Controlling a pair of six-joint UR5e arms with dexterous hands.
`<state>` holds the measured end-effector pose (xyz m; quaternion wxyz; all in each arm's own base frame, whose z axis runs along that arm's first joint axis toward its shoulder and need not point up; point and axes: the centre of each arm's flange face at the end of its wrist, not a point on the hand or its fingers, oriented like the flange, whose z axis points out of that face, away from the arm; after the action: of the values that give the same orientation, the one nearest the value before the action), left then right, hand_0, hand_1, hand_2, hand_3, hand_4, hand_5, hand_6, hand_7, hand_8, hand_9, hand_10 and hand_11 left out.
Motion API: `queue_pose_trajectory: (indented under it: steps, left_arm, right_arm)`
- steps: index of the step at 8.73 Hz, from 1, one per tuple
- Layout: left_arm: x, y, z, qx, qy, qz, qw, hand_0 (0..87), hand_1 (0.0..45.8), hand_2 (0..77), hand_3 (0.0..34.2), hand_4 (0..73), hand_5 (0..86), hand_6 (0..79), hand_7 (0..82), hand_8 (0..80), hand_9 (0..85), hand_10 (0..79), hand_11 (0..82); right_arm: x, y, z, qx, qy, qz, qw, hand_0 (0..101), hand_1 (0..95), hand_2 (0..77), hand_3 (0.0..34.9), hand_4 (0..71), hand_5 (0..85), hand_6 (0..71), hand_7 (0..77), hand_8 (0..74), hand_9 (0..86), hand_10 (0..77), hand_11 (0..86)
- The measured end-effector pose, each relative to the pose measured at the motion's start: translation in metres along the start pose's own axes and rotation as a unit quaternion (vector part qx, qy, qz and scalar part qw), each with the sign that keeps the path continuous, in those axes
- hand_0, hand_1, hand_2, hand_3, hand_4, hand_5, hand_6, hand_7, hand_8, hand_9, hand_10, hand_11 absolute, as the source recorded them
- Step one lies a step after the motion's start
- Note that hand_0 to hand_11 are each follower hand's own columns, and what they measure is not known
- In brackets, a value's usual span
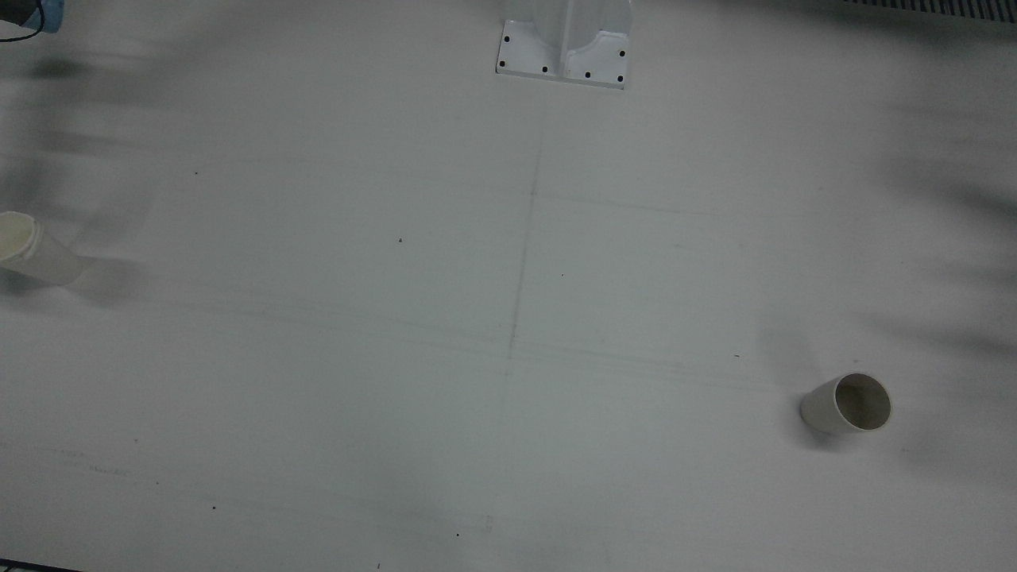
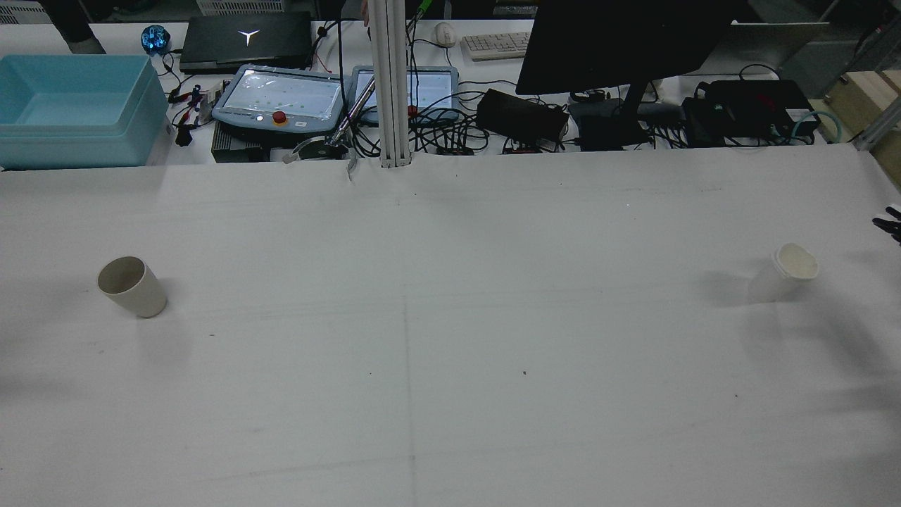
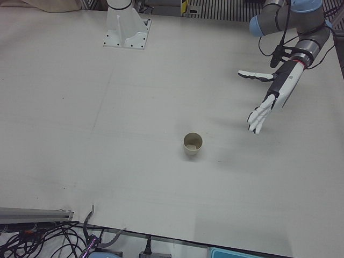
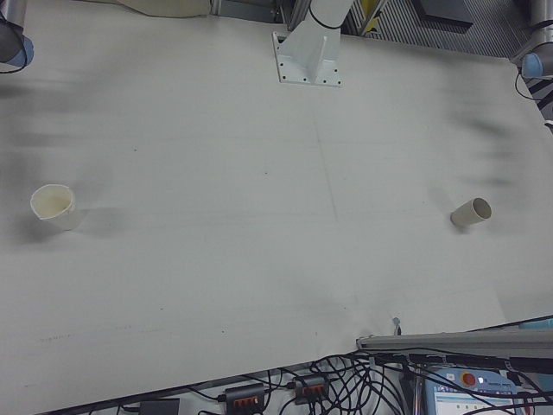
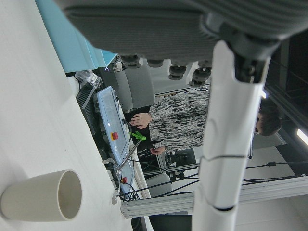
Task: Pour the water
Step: 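Move the left hand toward the white paper cup nearest it, then wrap the left hand fingers around the white paper cup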
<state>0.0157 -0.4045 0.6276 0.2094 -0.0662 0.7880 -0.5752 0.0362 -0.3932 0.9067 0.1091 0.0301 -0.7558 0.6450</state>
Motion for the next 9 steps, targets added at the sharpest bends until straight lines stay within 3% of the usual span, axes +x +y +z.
queue_pose_trajectory:
  steps: [2, 3, 4, 5, 7, 8, 9]
  left_arm:
    - [-0.020, -0.009, 0.027, -0.008, -0.003, 0.011, 0.9999, 73.1, 25.6, 1.6, 0.0, 15.8, 0.0, 7.6, 1.6, 0.0, 1.1, 0.5, 4.4]
    - [-0.043, -0.023, 0.044, -0.015, 0.003, 0.009, 0.9998, 80.2, 26.7, 1.1, 0.0, 21.8, 0.0, 7.6, 3.3, 0.0, 0.5, 3.3, 9.3]
    - [-0.076, -0.037, 0.062, -0.022, 0.007, -0.001, 0.9997, 80.2, 28.9, 0.5, 0.0, 23.5, 0.0, 7.6, 3.3, 0.0, 1.1, 3.8, 9.3]
    - [-0.101, -0.041, 0.079, -0.027, 0.007, -0.009, 0.9996, 80.2, 25.6, 0.5, 0.0, 24.5, 0.0, 7.6, 3.3, 0.0, 1.1, 3.8, 9.3]
    - [-0.138, -0.034, 0.119, -0.035, 0.001, -0.016, 0.9993, 80.2, 24.5, 0.5, 0.0, 26.2, 0.0, 8.7, 3.3, 0.0, 1.1, 3.8, 9.3]
    - [-0.155, -0.032, 0.134, -0.036, -0.004, -0.017, 0.9992, 72.7, 21.3, 0.5, 0.0, 26.2, 0.0, 8.7, 3.3, 0.0, 1.1, 3.8, 8.7]
    - [-0.169, -0.031, 0.142, -0.033, -0.006, -0.019, 0.9993, 79.7, 25.6, 0.5, 0.0, 26.2, 0.0, 8.7, 3.3, 0.0, 1.1, 3.8, 7.6]
  right_arm:
    - [0.003, 0.000, 0.001, 0.000, 0.004, -0.006, 1.0000, 54, 25.6, 27.3, 0.5, 14.2, 7.6, 19.6, 20.2, 11.5, 15.3, 0.0, 0.5]
    - [0.005, 0.002, 0.003, -0.001, 0.007, -0.008, 0.9999, 54, 25.1, 28.4, 0.5, 14.2, 8.7, 18.5, 18.0, 11.5, 15.8, 0.0, 0.5]
    - [0.007, 0.003, 0.005, -0.001, 0.009, -0.009, 0.9999, 54, 25.1, 28.4, 0.5, 14.2, 8.7, 20.2, 20.7, 11.5, 15.8, 0.0, 0.5]
    - [0.008, 0.002, 0.004, 0.002, 0.011, -0.009, 0.9999, 54, 26.2, 30.5, 0.3, 16.4, 8.7, 21.8, 23.5, 11.5, 15.8, 0.0, 0.5]
    - [0.009, 0.000, 0.001, 0.008, 0.013, -0.010, 0.9998, 55, 26.2, 30.5, 0.3, 16.4, 8.7, 21.8, 24.5, 11.5, 15.8, 0.0, 0.5]
    - [0.009, 0.000, 0.001, 0.009, 0.014, -0.011, 0.9998, 55, 26.2, 29.5, 0.4, 14.7, 8.7, 20.7, 21.3, 11.5, 15.8, 0.0, 0.5]
    - [0.009, 0.000, 0.001, 0.010, 0.014, -0.012, 0.9998, 55, 26.2, 29.5, 0.4, 14.7, 8.7, 20.7, 21.3, 11.5, 15.8, 0.0, 0.5]
